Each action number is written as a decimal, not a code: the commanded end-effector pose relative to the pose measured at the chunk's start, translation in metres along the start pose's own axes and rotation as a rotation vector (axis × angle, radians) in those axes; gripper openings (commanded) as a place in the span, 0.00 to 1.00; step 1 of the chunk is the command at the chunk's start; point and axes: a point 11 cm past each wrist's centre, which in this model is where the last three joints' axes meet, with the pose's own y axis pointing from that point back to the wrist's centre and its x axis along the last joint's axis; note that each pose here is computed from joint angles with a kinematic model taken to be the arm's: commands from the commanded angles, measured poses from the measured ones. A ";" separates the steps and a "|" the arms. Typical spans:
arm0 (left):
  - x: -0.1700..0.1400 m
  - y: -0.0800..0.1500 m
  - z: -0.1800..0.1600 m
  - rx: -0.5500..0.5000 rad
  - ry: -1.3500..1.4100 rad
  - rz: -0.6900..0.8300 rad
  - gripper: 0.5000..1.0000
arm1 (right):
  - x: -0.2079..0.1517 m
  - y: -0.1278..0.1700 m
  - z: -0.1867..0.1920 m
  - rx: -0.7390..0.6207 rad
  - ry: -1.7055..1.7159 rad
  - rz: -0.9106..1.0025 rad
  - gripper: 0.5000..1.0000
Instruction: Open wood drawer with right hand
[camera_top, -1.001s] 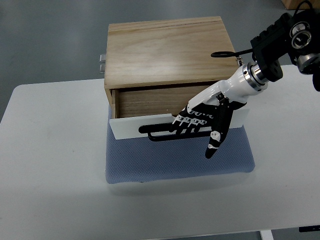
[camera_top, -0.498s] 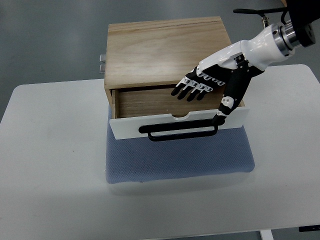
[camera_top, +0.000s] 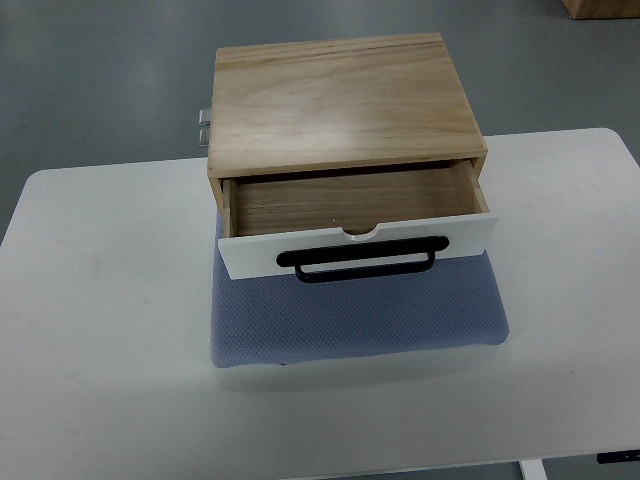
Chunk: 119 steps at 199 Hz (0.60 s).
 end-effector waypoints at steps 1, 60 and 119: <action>0.000 0.000 0.000 0.000 0.000 0.000 1.00 | 0.028 -0.004 0.017 0.060 -0.086 0.137 0.89; 0.000 0.000 0.000 0.000 0.000 0.000 1.00 | 0.087 -0.014 0.064 0.203 -0.274 0.393 0.89; 0.000 0.000 0.000 0.000 0.000 0.000 1.00 | 0.117 -0.007 0.155 0.170 -0.419 0.593 0.89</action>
